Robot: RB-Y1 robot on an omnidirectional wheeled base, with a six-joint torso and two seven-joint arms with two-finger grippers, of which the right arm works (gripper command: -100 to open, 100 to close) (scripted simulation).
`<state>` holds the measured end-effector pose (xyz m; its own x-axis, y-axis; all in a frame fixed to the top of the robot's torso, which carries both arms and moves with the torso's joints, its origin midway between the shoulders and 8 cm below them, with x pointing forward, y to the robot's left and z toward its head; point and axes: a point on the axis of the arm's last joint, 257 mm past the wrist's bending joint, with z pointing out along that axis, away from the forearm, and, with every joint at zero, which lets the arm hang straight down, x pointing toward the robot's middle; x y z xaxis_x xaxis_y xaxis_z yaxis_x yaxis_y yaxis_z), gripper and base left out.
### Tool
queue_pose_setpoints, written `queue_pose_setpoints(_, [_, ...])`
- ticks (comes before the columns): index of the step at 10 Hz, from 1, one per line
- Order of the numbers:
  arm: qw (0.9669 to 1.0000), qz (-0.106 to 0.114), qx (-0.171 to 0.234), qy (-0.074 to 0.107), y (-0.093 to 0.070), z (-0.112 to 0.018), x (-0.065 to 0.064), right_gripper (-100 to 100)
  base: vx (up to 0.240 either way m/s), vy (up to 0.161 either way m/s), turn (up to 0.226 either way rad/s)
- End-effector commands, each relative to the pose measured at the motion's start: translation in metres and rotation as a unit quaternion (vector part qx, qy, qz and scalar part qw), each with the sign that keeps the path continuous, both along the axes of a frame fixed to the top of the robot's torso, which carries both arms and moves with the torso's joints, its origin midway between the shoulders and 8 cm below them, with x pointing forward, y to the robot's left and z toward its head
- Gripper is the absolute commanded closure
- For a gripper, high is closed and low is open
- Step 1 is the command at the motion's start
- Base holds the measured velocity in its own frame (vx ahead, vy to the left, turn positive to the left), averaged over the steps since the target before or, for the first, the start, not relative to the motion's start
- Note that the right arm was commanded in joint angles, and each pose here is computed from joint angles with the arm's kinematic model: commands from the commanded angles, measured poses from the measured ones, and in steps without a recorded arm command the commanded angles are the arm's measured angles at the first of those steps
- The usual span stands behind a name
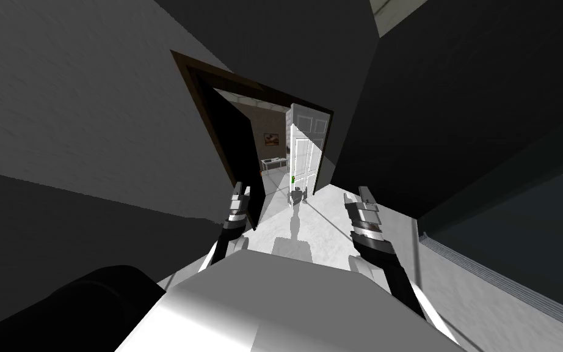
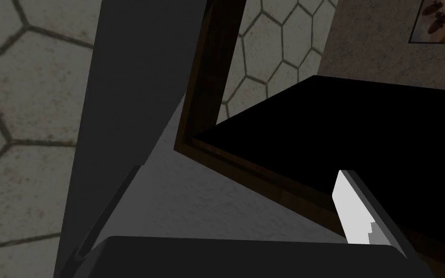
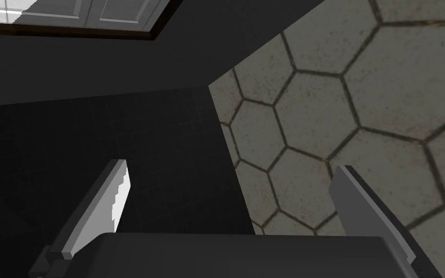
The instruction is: Push the door open
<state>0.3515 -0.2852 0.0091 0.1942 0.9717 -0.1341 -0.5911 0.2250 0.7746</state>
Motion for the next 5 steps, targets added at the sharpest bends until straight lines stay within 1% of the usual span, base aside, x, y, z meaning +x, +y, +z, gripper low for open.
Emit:
queue_pose_setpoints(1, [1.0000,0.006,0.003,0.007,0.002,-0.009,0.006,-100,0.049,-0.134,0.060])
queue_pose_setpoints(2, [0.9999,0.011,0.006,0.011,0.003,-0.016,0.010,-100,0.135,-0.022,0.111])
queue_pose_setpoints(4, [0.9995,0.020,0.012,0.023,0.007,-0.032,0.020,-100,0.141,0.016,0.078])
queue_pose_setpoints(5, [0.9993,0.023,0.013,0.026,0.008,-0.036,0.023,-100,0.146,-0.024,0.064])
